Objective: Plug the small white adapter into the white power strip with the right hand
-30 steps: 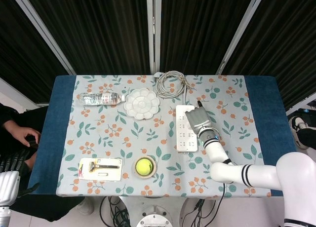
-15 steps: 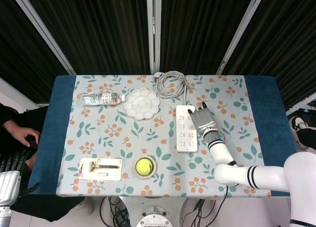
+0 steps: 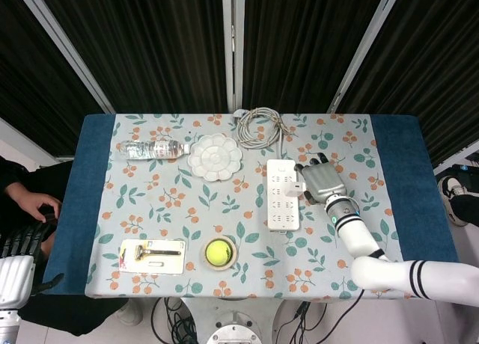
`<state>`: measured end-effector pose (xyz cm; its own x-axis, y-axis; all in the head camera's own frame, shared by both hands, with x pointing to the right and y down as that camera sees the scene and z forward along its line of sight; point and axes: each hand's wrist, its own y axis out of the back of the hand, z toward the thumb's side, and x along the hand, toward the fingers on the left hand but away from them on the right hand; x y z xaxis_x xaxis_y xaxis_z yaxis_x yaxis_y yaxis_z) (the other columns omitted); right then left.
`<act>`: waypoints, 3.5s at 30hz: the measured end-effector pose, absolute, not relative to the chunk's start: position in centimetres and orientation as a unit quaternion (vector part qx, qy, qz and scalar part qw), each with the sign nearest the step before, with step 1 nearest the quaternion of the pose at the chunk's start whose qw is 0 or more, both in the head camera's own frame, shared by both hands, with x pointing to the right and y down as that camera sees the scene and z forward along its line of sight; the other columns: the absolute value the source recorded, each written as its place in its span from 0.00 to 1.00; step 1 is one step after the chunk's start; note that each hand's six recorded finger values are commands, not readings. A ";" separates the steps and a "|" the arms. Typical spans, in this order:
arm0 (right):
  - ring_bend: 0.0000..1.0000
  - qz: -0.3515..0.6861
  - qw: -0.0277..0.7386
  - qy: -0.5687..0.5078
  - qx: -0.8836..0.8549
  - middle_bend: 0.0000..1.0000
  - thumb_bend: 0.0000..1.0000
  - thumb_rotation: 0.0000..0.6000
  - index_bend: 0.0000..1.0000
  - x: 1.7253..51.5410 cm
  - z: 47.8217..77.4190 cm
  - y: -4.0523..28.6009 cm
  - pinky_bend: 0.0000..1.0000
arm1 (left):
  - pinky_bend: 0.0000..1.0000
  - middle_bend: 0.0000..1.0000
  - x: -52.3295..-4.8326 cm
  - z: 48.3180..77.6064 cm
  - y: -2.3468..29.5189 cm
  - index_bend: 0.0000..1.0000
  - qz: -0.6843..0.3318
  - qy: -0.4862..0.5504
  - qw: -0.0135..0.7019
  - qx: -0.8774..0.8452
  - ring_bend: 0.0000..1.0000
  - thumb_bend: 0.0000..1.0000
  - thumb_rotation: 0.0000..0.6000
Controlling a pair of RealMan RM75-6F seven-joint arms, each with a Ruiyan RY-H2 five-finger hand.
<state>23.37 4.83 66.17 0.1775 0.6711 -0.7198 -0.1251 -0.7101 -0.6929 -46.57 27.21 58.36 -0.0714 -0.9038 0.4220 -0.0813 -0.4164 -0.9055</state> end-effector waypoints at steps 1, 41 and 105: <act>0.26 0.603 0.314 -0.210 -0.703 0.45 0.35 1.00 0.37 23.6 65.9 4.9 0.06 | 0.00 0.00 -46.4 58.3 27.1 0.06 -0.601 0.417 0.343 -0.589 0.00 0.08 1.00; 1.00 0.179 -0.361 -0.510 -0.760 1.00 0.74 1.00 1.00 22.7 71.5 5.9 1.00 | 0.00 0.00 -45.5 58.6 26.9 0.06 -0.608 0.407 0.336 -0.594 0.00 0.08 1.00; 1.00 0.217 -0.336 -0.488 -0.776 1.00 0.75 1.00 1.00 19.5 74.2 6.9 1.00 | 0.00 0.00 -46.3 59.3 27.5 0.06 -0.609 0.411 0.324 -0.596 0.00 0.08 1.00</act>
<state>19.46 6.93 74.25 0.4303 0.6117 -0.6638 0.9026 -0.2985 0.3101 -46.25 27.54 59.35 -0.0799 -0.8846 0.4594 -0.0939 -0.4521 -0.8870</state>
